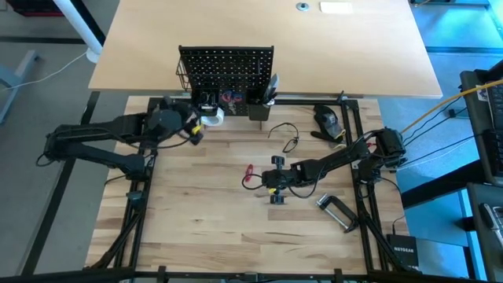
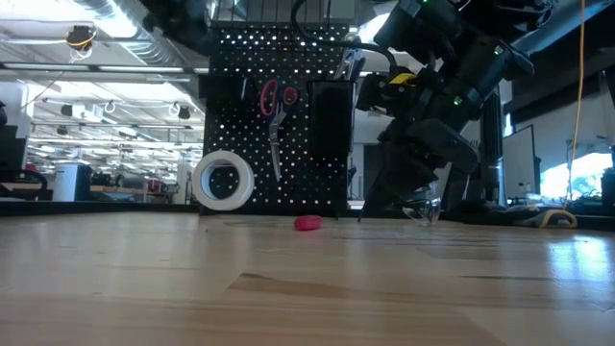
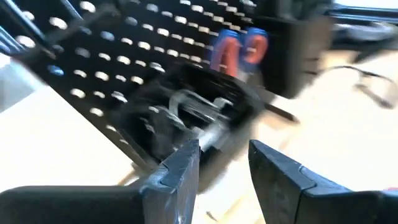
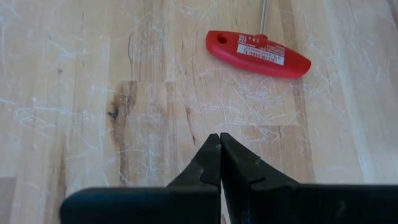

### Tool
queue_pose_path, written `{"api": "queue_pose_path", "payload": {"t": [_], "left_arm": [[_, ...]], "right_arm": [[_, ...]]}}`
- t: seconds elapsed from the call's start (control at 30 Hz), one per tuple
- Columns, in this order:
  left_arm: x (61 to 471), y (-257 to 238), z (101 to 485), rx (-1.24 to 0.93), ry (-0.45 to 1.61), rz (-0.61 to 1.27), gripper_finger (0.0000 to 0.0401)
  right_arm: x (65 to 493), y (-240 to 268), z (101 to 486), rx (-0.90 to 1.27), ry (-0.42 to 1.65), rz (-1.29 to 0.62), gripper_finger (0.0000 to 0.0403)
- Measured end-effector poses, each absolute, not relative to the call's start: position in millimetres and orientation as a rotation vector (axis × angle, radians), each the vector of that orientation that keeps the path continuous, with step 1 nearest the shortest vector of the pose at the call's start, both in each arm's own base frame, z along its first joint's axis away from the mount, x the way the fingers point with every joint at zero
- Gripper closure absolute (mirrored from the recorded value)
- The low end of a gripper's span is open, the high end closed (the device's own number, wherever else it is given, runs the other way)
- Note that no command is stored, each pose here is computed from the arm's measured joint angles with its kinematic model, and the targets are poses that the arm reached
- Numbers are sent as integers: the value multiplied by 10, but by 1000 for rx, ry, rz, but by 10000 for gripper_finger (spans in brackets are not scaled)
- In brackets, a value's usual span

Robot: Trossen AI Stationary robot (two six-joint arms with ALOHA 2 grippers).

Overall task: Hang tools onto peg board
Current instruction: Put the black clamp into the black basket on the peg board

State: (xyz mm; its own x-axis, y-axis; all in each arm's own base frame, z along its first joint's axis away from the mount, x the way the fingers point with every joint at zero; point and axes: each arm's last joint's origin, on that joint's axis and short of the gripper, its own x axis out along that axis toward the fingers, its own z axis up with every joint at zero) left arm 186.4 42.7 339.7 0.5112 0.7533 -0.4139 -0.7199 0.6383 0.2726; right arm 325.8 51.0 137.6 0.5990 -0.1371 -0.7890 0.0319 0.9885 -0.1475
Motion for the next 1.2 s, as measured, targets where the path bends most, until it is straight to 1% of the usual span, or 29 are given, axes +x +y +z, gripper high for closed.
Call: {"api": "queue_pose_path", "payload": {"t": [0.3, 0.47, 0.6, 0.73, 0.97, 1.2], "left_arm": [[1750, -60, 3361, -45, 567, 527, 272], [1769, -340, 3132, -61, 620, 403, 272], [1817, -537, 2820, -87, 659, 357, 272], [1930, -703, 2481, -137, 626, 319, 272], [2097, -891, 1891, -158, 605, 277, 272], [2250, -930, 1549, -75, 687, 300, 272]], "right_arm": [[3258, 510, 1376, -123, 925, -98, 400], [3257, 511, 1376, -124, 925, -98, 400], [3257, 514, 1376, -124, 925, -96, 400], [3257, 513, 1376, -129, 925, -94, 400], [3246, 511, 1394, -131, 931, -94, 400], [3114, 629, 1692, -134, 979, -71, 400]]}}
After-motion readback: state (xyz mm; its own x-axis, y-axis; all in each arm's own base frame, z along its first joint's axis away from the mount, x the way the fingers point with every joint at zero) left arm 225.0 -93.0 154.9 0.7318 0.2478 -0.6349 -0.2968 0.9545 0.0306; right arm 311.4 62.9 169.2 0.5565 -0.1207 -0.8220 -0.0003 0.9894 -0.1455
